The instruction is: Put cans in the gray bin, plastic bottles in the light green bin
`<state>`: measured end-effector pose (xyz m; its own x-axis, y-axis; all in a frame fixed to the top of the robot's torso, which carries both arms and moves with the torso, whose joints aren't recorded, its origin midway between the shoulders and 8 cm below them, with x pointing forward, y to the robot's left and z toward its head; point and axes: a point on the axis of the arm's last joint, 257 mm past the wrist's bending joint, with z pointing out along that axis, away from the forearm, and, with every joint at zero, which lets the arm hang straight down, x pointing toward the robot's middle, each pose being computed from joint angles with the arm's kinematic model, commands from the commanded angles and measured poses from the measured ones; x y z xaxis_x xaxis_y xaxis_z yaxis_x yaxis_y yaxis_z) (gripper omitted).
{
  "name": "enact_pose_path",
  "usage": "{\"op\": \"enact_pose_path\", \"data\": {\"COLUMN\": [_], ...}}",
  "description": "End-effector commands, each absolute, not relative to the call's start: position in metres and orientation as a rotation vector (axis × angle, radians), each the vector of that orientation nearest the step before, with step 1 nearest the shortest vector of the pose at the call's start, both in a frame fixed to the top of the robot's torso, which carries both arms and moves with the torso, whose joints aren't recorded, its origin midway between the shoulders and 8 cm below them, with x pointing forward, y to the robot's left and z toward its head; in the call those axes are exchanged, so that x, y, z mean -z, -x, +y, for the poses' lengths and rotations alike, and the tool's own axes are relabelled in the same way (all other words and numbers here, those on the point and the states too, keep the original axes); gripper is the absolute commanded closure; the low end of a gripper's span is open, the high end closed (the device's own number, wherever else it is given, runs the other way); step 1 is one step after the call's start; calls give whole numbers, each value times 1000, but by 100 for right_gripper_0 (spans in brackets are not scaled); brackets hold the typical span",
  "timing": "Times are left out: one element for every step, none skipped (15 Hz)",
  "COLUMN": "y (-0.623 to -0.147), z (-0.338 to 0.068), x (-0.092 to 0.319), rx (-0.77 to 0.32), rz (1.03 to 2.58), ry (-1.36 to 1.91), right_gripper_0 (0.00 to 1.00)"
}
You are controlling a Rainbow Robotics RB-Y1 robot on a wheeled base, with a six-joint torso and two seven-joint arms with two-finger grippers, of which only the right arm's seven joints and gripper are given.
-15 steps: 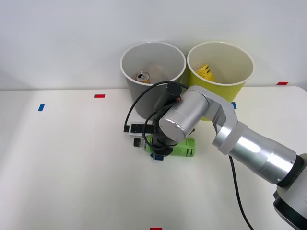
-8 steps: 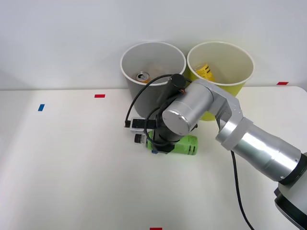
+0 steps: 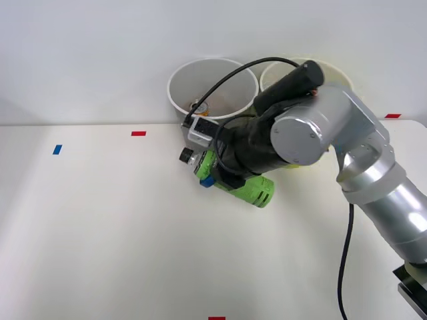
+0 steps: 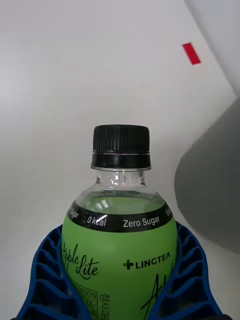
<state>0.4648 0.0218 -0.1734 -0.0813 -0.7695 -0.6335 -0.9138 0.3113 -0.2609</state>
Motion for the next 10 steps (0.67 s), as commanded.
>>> {"op": "enact_pose_path", "data": {"y": [-465, -467, -470, -472, -473, -474, -476, -481, -485, -489], "z": [16, 18, 18, 16, 15, 12, 9, 4, 0, -7], "x": [139, 122, 109, 96, 77, 62, 47, 27, 13, -4], "rx": [-408, -473, -504, -531, -572, -603, -618, -637, -661, -683], "rz": [1823, 1775, 1737, 1706, 1667, 1640, 1612, 1575, 1548, 1518], "ry": [1306, 1221, 1165, 1116, 1058, 1014, 974, 913, 868, 816], "right_gripper_0": [100, 100, 100, 100, 100, 100, 100, 100, 100, 100]}}
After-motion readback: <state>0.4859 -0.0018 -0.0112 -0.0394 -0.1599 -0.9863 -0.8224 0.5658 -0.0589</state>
